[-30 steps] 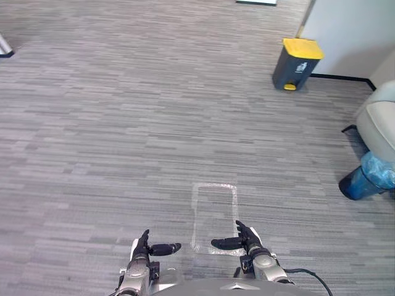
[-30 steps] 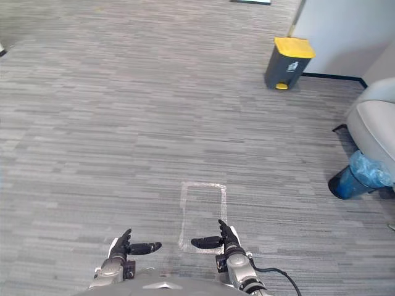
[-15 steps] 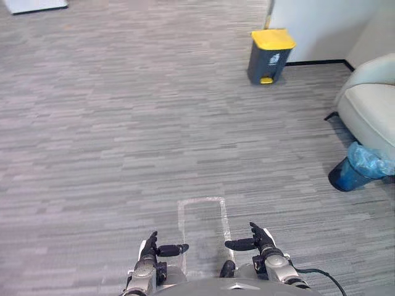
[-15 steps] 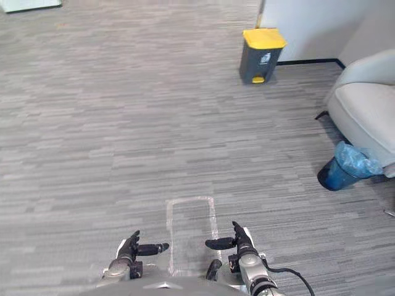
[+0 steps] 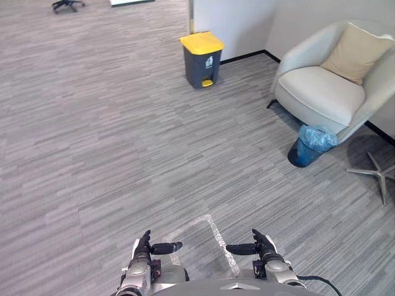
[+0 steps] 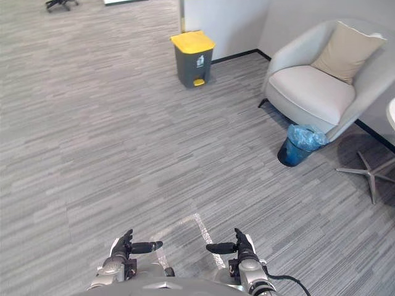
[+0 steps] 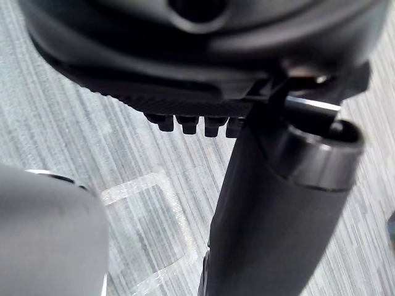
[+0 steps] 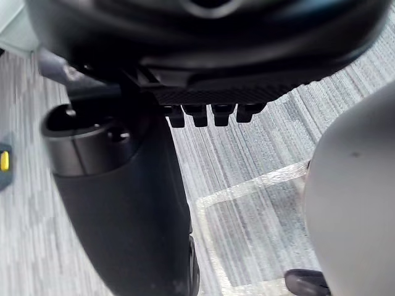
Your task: Organize the slippers on the shoe rack
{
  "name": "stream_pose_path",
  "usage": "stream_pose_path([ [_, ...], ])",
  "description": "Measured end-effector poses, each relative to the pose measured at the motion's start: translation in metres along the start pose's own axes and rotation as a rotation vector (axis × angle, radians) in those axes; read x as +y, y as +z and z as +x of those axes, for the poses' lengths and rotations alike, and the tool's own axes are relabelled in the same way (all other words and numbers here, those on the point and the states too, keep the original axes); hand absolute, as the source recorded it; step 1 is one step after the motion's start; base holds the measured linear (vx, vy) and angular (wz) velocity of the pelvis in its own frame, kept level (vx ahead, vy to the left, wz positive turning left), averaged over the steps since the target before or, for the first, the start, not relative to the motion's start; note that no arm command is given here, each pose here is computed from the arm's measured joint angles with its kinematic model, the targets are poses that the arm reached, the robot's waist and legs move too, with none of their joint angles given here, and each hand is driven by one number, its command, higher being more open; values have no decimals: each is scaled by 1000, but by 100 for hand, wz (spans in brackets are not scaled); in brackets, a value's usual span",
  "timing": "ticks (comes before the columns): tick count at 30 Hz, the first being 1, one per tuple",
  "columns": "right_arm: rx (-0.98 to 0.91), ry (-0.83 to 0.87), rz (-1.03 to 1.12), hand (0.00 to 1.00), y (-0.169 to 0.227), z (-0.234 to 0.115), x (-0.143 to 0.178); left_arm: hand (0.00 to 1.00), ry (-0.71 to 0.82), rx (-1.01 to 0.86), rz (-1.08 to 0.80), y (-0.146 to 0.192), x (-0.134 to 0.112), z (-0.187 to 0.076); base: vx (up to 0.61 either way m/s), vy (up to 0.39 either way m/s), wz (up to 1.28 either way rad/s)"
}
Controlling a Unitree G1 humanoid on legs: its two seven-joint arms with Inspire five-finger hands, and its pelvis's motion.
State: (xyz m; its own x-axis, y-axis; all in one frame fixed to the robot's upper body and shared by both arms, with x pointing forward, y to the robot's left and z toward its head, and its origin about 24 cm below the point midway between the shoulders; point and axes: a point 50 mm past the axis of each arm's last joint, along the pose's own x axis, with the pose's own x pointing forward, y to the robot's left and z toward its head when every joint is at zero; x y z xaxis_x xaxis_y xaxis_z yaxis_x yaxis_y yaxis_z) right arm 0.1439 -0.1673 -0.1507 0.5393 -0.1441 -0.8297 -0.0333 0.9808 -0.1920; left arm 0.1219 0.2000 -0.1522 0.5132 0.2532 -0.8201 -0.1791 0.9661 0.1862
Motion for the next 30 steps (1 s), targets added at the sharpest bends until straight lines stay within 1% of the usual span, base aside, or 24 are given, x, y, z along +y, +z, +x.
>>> stream_pose_path([
  [2,-12,25,-11,100,6,1,8,100,14,10,9,-3,6,0,47,49,-99],
  [4,-13,31,-8,100,6,0,10,100,14,11,11,-3,7,0,70,-24,-60],
  [8,-14,7,-19,100,7,2,0,100,-15,20,11,-3,-1,0,90,-73,-39],
  [13,39,-25,-5,100,-12,-1,-11,100,-34,11,11,-1,-3,1,36,-82,-2],
  [16,32,-34,4,100,-12,-1,-14,100,-37,-13,-27,6,-7,1,46,-40,-64],
  [23,52,-99,89,100,-16,-2,-29,100,-48,-2,-94,4,-16,-1,92,178,-135],
  [26,64,-89,115,100,-20,-3,-23,100,-38,5,-93,2,-12,0,232,203,-81],
  [30,79,-90,140,100,-25,-5,-21,100,-40,19,-82,0,-11,-1,192,59,-52],
])
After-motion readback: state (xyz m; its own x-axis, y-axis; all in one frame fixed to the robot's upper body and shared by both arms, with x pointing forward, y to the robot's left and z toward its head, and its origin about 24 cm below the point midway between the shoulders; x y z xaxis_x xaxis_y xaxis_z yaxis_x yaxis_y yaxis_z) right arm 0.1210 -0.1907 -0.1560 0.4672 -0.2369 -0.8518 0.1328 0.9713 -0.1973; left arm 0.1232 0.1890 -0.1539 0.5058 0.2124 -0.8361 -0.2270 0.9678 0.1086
